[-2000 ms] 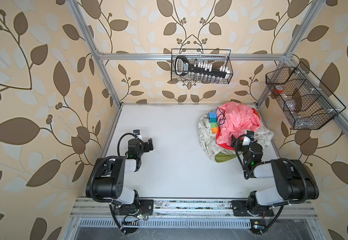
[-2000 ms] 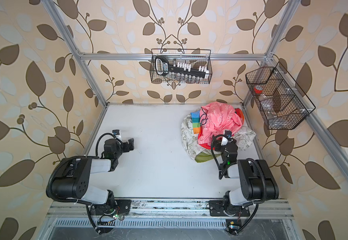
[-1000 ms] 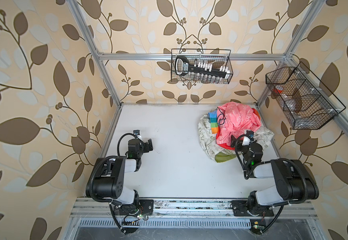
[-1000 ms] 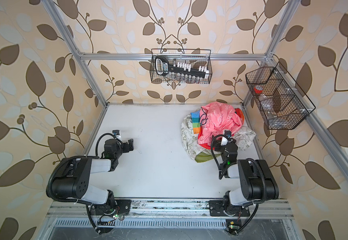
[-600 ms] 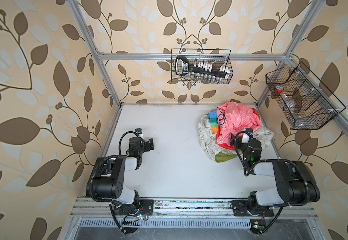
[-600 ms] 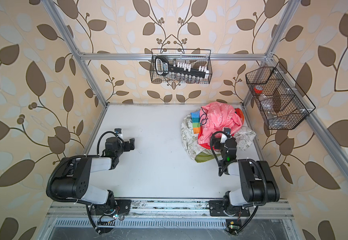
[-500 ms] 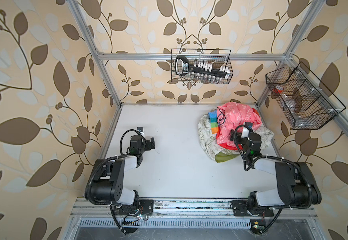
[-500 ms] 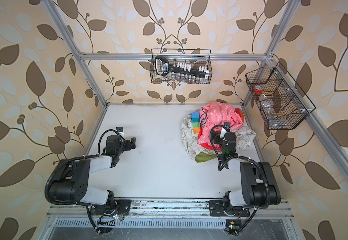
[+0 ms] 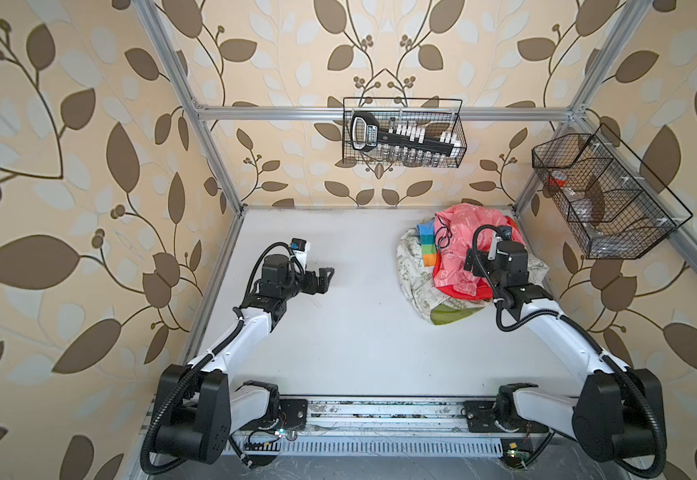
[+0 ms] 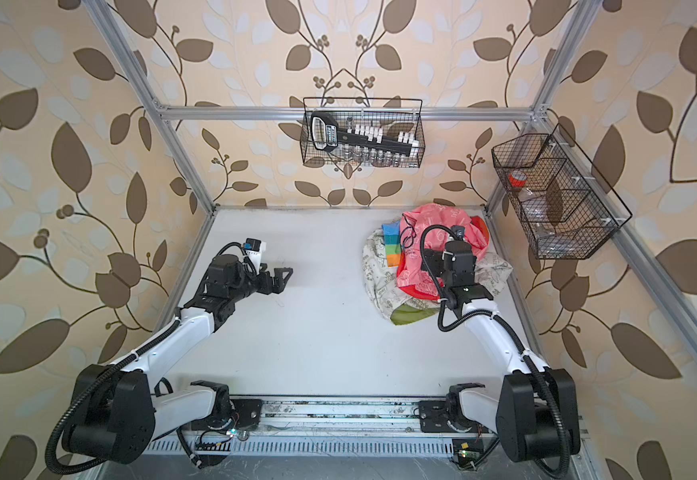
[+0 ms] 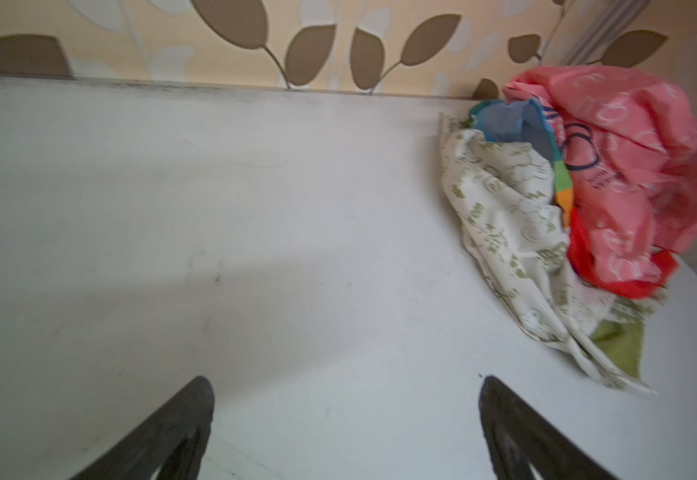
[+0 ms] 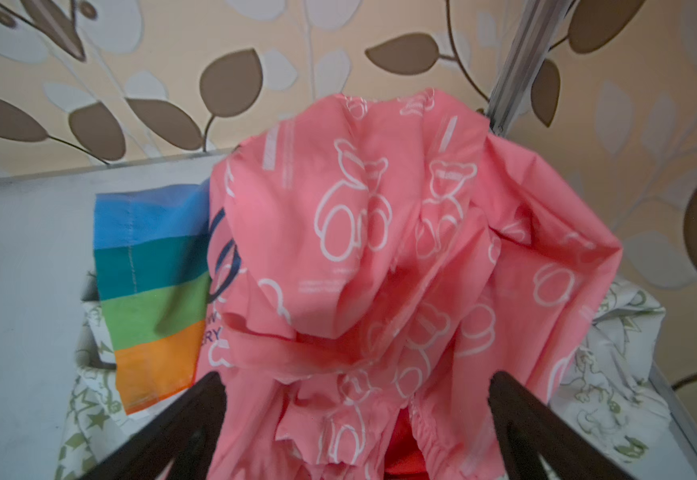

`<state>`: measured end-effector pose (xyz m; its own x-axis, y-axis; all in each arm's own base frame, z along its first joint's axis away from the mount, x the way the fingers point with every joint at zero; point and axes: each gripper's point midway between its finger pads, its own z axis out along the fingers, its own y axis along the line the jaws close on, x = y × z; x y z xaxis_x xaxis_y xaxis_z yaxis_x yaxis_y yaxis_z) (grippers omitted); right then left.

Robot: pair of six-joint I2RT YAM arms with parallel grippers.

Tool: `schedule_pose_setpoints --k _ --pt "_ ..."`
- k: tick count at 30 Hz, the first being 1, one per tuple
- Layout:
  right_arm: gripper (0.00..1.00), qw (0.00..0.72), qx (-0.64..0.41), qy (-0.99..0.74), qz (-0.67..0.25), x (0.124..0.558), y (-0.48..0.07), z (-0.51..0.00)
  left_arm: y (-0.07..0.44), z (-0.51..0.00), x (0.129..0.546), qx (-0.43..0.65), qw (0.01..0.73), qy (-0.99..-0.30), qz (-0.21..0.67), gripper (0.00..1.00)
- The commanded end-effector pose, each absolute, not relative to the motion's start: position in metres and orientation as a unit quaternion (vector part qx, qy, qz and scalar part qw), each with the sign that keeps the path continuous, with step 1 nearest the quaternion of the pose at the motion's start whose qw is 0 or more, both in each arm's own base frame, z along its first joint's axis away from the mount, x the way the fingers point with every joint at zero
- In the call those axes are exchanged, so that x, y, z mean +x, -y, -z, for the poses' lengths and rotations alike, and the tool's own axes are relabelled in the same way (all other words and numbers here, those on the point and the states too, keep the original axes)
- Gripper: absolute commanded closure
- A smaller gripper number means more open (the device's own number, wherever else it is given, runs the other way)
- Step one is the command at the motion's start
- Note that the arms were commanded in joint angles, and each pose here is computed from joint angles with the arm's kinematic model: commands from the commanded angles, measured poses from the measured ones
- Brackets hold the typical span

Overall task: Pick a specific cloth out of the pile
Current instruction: 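Reach the right gripper to the cloth pile while raising the left gripper forward, then lower the right gripper into the pile and grasp the cream green-print cloth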

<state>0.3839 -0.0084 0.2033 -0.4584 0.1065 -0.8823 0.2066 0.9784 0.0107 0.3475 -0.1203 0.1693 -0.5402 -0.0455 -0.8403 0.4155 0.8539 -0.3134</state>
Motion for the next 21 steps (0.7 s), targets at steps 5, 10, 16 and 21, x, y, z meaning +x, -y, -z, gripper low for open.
schedule_pose_setpoints --k 5,10,16,21 --pt "0.0 0.448 0.014 -0.89 0.088 0.354 -0.04 -0.202 0.195 -0.206 0.283 0.27 0.398 -0.741 0.469 0.01" --pt "0.0 0.427 -0.087 -0.9 0.016 0.353 -0.119 -0.191 0.208 -0.214 0.259 0.313 0.356 -0.701 0.533 0.01" --pt "0.0 0.379 -0.172 -0.906 -0.069 0.356 -0.184 -0.153 0.209 -0.203 0.259 0.31 0.332 -0.708 0.541 0.01" --pt "0.0 0.338 -0.194 -0.919 -0.057 0.362 -0.199 -0.121 0.208 -0.201 0.26 0.309 0.336 -0.715 0.53 0.01"
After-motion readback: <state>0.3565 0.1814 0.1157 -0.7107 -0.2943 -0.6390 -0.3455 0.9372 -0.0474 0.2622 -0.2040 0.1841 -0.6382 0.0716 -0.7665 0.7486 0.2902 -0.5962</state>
